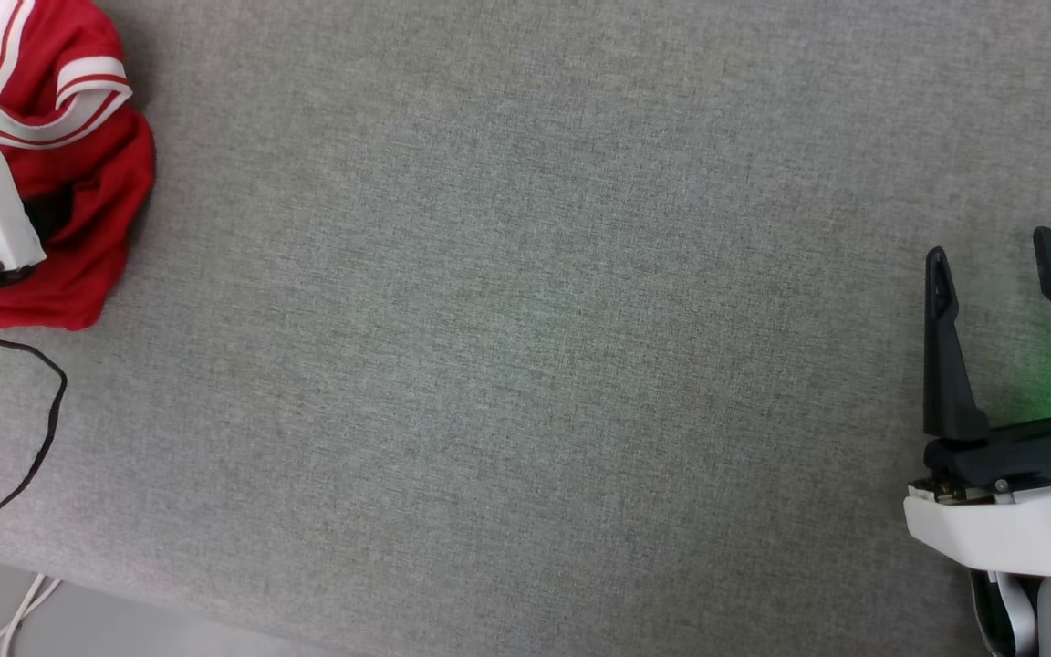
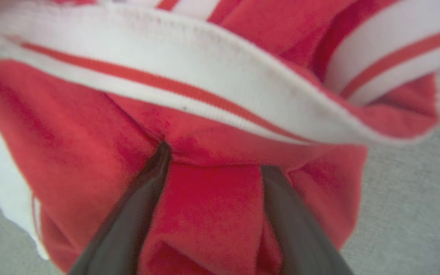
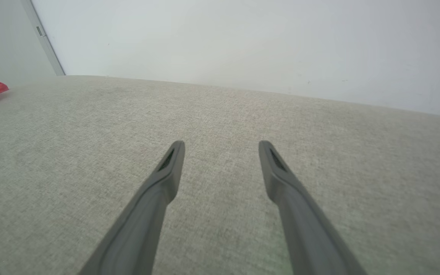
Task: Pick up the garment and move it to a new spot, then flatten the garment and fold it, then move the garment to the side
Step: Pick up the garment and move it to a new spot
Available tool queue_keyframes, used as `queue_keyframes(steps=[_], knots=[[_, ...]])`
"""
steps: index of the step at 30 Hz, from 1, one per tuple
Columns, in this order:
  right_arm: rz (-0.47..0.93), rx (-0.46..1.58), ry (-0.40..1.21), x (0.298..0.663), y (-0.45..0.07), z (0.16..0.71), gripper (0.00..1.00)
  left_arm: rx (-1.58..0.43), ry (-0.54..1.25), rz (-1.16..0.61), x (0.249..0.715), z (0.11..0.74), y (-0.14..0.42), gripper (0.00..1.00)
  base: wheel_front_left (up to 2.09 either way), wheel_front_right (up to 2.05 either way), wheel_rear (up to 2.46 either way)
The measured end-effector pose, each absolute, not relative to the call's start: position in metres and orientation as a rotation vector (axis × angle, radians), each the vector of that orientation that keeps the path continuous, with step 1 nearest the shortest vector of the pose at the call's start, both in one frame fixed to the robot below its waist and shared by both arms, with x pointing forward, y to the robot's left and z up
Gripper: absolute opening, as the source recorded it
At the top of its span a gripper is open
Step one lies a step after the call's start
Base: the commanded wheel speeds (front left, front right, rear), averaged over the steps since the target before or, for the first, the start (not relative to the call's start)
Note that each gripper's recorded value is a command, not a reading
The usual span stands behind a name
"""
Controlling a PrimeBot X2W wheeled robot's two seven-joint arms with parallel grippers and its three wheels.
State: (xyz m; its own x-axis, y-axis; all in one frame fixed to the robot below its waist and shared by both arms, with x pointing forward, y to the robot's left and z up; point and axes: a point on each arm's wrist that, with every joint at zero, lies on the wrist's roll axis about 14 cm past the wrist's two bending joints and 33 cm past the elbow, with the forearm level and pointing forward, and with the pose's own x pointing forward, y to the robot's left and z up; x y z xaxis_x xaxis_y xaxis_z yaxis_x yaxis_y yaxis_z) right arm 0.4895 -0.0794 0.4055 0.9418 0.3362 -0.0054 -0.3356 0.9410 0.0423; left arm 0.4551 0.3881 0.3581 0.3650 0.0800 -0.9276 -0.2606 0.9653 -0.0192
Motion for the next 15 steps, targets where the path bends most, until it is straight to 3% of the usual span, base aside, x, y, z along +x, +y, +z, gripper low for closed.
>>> queue_keyframes(steps=[6,15], knots=[[0.347,0.047,-0.037,0.487,-0.077,0.431,1.00,-0.089,1.069,0.193,0.462,0.394,0.393,0.00,0.00,0.00,0.00],[0.358,0.066,-0.099,0.472,-0.073,0.471,1.00,0.086,0.789,0.055,0.498,0.505,0.371,0.00,0.00,0.00,0.00]])
